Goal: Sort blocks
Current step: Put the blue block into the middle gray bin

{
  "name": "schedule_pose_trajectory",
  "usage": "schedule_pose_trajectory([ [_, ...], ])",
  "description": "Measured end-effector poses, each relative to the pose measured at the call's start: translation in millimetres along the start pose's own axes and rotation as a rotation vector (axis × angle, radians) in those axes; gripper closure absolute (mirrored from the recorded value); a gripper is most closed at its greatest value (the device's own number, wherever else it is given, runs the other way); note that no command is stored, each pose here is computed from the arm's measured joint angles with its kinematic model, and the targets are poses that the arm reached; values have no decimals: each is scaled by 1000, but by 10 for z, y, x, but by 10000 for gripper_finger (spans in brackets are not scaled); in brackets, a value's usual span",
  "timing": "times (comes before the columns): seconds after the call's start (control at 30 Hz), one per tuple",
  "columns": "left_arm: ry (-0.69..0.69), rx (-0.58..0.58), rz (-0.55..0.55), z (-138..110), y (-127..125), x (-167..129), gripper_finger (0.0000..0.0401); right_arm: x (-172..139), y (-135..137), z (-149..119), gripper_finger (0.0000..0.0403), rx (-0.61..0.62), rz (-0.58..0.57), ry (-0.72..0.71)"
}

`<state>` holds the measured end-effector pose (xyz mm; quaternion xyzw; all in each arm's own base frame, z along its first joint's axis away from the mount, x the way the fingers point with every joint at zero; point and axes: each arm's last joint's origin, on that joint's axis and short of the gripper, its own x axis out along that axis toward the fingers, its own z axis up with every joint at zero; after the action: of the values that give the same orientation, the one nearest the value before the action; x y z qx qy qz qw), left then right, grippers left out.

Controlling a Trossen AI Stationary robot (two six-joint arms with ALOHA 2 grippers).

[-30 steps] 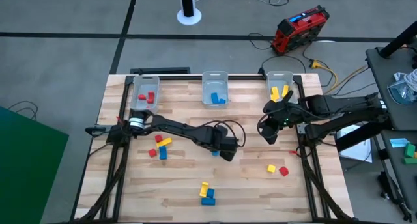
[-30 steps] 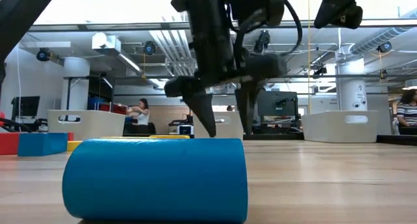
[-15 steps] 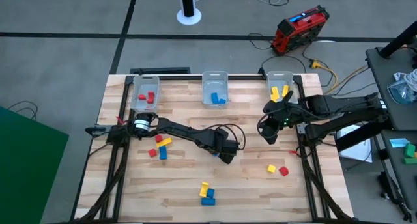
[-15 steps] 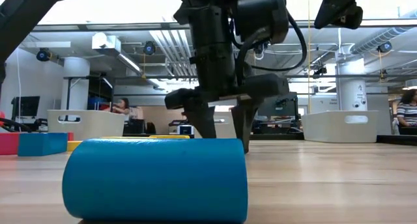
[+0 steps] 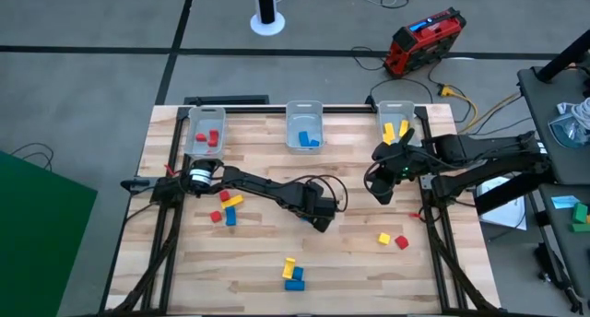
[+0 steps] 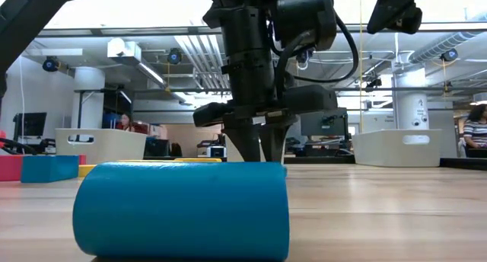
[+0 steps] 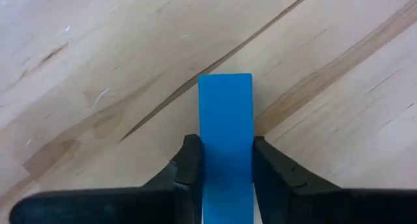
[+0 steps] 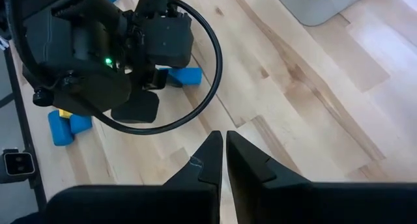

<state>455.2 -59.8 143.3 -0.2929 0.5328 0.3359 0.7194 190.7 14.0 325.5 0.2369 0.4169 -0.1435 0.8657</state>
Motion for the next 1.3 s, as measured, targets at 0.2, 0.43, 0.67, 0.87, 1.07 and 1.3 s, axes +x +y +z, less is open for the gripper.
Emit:
schedule_pose_trajectory([
  [0.2, 21, 2, 0, 7, -2, -36, 331, 0, 0, 0, 390, -19, 0, 0],
  [0.43, 45, 44, 15, 133, 38, -523, 331, 1, 0, 0, 390, -32, 0, 0],
  [0.67, -5, 96, 19, 568, 308, -829, 331, 3, -17, 13, 390, -39, -8, -6],
  [0.87, -60, 71, 24, 1036, 734, -945, 331, 6, -65, 47, 390, -1, -58, -39],
  [1.07, -130, 6, -31, 1560, 1219, -1003, 331, 10, -128, 162, 390, 49, -59, -113],
  [1.3, -193, -134, -71, 2027, 1770, -929, 331, 2, -222, 321, 390, 106, -56, -218],
])
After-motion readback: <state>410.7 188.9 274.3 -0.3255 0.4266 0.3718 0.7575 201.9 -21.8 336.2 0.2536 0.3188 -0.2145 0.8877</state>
